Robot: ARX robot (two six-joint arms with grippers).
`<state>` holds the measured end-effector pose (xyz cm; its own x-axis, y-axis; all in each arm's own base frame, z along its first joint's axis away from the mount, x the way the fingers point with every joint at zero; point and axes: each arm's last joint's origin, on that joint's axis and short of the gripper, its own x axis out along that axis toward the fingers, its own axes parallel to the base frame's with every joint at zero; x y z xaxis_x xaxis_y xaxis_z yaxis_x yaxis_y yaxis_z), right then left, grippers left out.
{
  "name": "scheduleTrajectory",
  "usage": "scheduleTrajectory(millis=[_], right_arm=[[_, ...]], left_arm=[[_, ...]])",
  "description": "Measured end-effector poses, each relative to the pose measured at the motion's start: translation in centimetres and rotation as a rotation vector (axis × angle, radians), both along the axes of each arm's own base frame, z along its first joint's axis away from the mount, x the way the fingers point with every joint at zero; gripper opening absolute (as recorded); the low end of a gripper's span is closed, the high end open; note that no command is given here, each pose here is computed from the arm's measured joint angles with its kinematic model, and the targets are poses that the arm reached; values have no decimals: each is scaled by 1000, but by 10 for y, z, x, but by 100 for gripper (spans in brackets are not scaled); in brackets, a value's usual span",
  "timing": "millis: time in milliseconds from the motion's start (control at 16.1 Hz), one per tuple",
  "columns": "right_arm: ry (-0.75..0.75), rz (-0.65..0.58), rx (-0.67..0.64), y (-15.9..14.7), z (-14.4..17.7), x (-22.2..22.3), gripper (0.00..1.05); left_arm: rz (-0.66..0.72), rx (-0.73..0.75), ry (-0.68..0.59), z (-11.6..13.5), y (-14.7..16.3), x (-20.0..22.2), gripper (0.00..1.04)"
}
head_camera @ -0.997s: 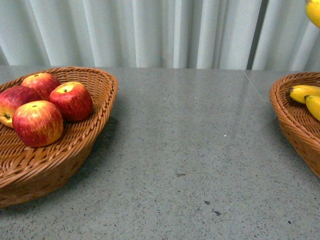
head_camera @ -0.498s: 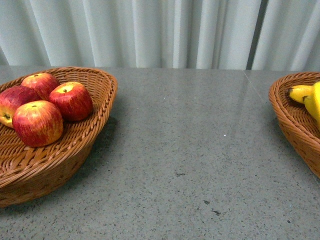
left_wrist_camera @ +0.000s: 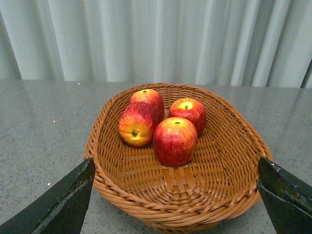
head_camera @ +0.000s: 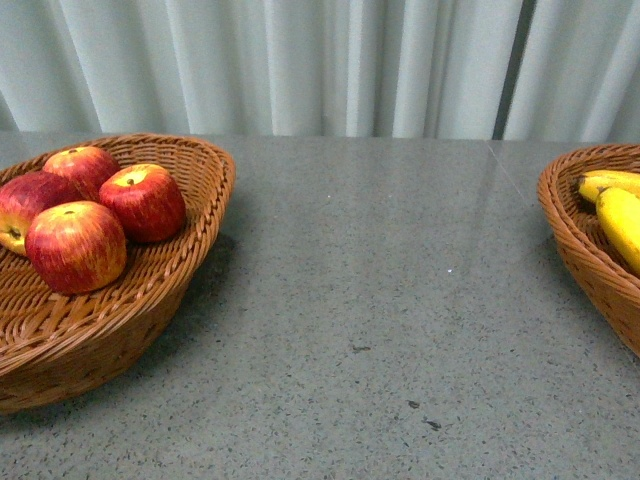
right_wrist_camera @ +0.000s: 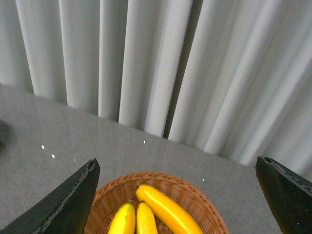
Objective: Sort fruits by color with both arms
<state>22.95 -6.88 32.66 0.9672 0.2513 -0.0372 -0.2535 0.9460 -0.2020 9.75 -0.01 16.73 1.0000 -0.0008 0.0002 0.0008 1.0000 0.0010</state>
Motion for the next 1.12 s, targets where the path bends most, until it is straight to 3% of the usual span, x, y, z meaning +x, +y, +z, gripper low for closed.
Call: scheduleTrajectory(millis=[187, 249, 312, 498, 623, 810, 872, 1121], right_arm=[[-149, -7, 62, -12, 36, -52, 98], [-145, -45, 89, -15, 40, -66, 96], [-99, -169, 136, -15, 38, -81, 87], [-8, -256, 197, -11, 8, -107, 70], [-4, -288, 207, -1, -24, -131, 45], [-10, -249, 200, 28, -66, -133, 8], [1, -251, 205, 34, -79, -132, 2], [-12, -250, 200, 51, -110, -132, 2]], left_arm=[[0, 0, 0, 0, 0, 0, 98], [0, 0, 0, 0, 0, 0, 98], [0, 0, 0, 0, 0, 0, 98], [0, 0, 0, 0, 0, 0, 98], [1, 0, 0, 0, 0, 0, 98], [0, 0, 0, 0, 0, 0, 98], [0, 0, 0, 0, 0, 0, 98], [0, 0, 0, 0, 0, 0, 98]])
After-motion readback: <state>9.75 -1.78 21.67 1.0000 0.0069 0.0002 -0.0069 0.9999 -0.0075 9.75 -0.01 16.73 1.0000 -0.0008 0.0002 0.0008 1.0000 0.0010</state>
